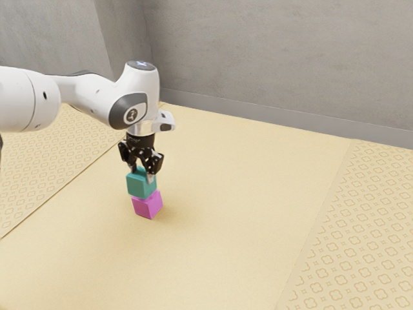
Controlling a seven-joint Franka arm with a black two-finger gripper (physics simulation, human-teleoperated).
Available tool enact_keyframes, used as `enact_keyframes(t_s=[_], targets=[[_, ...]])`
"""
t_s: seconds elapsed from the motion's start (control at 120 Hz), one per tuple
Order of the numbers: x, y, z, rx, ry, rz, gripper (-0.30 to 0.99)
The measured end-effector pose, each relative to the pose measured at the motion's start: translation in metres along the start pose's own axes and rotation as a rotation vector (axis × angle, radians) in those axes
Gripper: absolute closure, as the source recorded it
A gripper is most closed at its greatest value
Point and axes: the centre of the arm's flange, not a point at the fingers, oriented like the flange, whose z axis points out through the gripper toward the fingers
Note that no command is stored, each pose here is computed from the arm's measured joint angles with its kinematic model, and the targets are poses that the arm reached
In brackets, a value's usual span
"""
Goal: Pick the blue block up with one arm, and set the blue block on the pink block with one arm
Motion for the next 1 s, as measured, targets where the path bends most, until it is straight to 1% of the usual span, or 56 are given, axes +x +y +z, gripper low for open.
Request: enact_keyframes(t_s=[0.142, 0.583, 0.675, 0.758, 0.808, 0.9, 1.0], targets=[[-0.0049, -0.0007, -0.0005, 0.004, -0.002, -0.011, 0.62], [0.0018, 0.0010, 0.0073, 0.021, 0.004, -0.022, 0.60], [0.0019, 0.0015, 0.0079, 0.023, 0.004, -0.019, 0.45], [0.0018, 0.0025, 0.0080, 0.013, 0.003, -0.015, 0.29], [0.0017, 0.0034, 0.0080, 0.006, 0.002, -0.011, 0.22], [0.0017, 0.0045, 0.0076, -0.001, 0.001, -0.002, 0.14], [0.0016, 0.0046, 0.0076, 0.004, 0.000, 0.006, 0.09]])
